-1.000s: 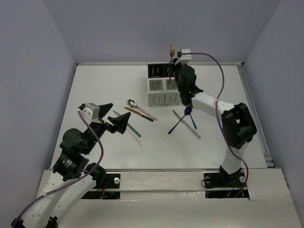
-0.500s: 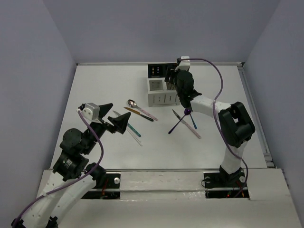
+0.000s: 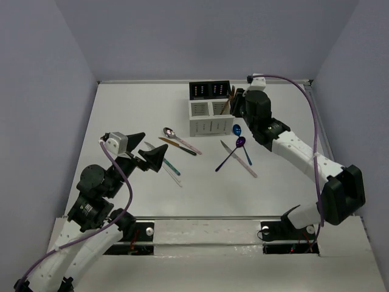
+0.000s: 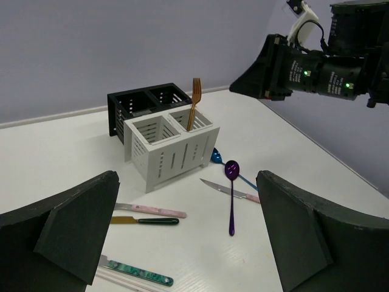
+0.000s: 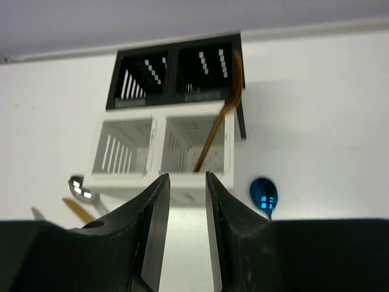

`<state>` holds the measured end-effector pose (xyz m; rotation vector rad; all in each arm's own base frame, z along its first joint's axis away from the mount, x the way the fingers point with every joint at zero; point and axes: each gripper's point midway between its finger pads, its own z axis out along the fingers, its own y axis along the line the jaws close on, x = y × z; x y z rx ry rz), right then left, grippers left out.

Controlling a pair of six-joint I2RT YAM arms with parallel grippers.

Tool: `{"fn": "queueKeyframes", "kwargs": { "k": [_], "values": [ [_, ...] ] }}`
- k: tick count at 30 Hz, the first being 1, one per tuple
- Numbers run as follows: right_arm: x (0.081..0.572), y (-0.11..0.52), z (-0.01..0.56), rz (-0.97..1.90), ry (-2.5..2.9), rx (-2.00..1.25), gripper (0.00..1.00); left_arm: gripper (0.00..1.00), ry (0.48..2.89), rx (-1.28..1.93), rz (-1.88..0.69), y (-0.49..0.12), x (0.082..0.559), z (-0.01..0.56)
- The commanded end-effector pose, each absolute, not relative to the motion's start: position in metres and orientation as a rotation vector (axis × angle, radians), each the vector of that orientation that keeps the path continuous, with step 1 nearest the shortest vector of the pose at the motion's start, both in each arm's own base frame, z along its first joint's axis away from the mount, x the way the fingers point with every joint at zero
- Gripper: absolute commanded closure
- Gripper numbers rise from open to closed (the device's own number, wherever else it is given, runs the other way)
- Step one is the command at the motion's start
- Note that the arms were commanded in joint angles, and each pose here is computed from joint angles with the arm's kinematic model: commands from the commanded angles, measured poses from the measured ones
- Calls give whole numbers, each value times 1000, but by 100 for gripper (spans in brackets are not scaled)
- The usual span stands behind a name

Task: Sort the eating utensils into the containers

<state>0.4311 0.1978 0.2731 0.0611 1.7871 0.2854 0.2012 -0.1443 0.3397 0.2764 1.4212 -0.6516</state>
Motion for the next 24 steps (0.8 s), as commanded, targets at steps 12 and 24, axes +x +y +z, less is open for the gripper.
{"fn": "queueKeyframes", "kwargs": {
  "k": [12, 24],
  "values": [
    [321, 172, 104, 238, 2422, 218, 49, 1, 1332, 269, -677, -140, 191, 359],
    [363, 180, 69, 190, 2341, 430, 59, 1, 1326, 273, -685, -141, 188, 360]
  ]
}}
